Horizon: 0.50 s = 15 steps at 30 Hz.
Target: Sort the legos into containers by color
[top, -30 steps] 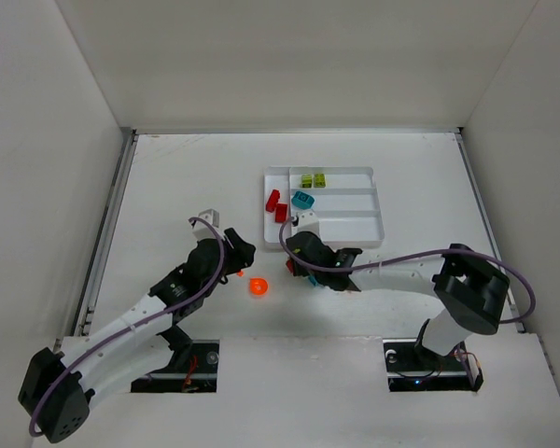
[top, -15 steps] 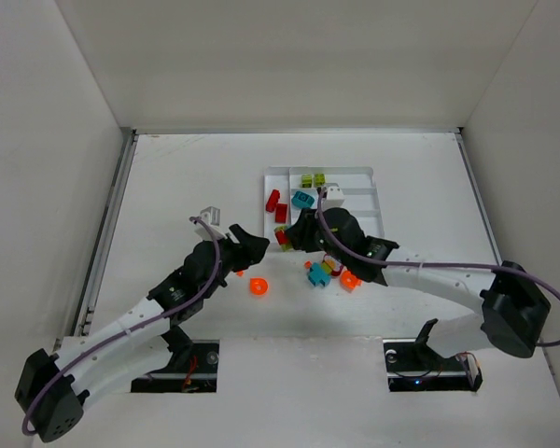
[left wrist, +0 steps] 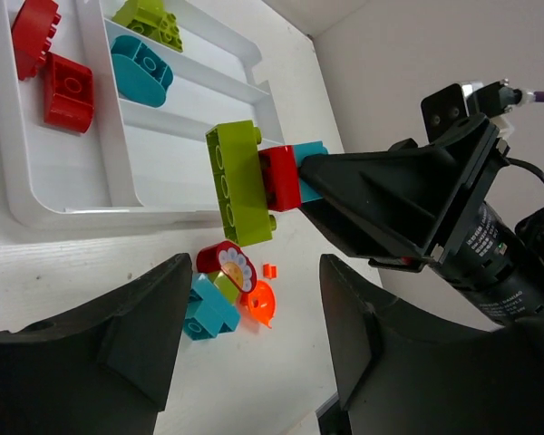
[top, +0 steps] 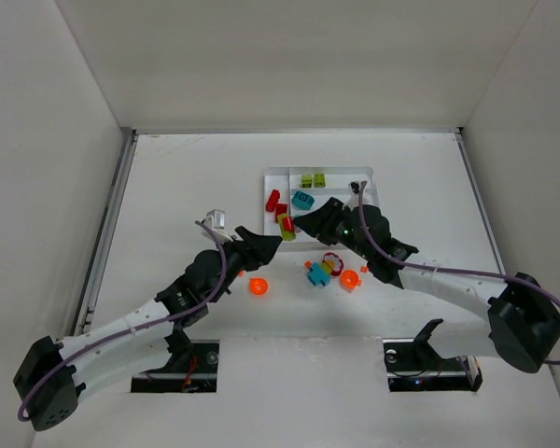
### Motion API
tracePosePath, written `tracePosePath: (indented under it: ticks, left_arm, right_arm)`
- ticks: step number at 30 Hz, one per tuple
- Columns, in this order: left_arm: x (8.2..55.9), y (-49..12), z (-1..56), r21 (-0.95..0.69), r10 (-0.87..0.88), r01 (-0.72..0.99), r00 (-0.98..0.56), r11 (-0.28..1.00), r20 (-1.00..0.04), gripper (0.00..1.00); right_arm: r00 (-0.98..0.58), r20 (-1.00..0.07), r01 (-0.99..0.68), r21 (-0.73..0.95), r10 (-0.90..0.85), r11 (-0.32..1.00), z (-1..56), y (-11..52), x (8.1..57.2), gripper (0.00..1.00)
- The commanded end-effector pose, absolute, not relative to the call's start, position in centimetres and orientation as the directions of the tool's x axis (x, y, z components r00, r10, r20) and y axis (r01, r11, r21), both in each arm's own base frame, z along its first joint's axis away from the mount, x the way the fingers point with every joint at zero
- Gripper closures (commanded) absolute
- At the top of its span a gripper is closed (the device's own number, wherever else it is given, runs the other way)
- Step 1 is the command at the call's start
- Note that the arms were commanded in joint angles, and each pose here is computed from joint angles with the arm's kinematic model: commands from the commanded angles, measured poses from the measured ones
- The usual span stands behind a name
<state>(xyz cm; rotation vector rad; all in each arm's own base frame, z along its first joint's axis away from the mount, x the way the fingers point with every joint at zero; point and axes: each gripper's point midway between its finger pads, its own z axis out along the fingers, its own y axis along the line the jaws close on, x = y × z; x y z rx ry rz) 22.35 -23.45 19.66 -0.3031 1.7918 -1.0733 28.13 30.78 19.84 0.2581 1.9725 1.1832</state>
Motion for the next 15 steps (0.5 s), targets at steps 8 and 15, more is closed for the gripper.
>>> tracePosePath:
  ticks: [8, 15]
  left_arm:
    - [23.7, -24.2, 21.7, -0.808, -0.694, 0.299, -0.415, 0.508, -0.589, 0.54]
    - [24.0, -24.9, 22.7, -0.824, -0.721, 0.327, -0.402, 0.463, -0.564, 0.58]
  right_arm:
    - [-0.704, -0.339, -0.243, 0.941, 0.624, 0.237, 24.9, 32.2, 27.4, 0.79]
    - [-0.74, -0.254, -0.217, 0.967, 0.623, 0.136, 25.2, 32.7, 27.0, 0.79]
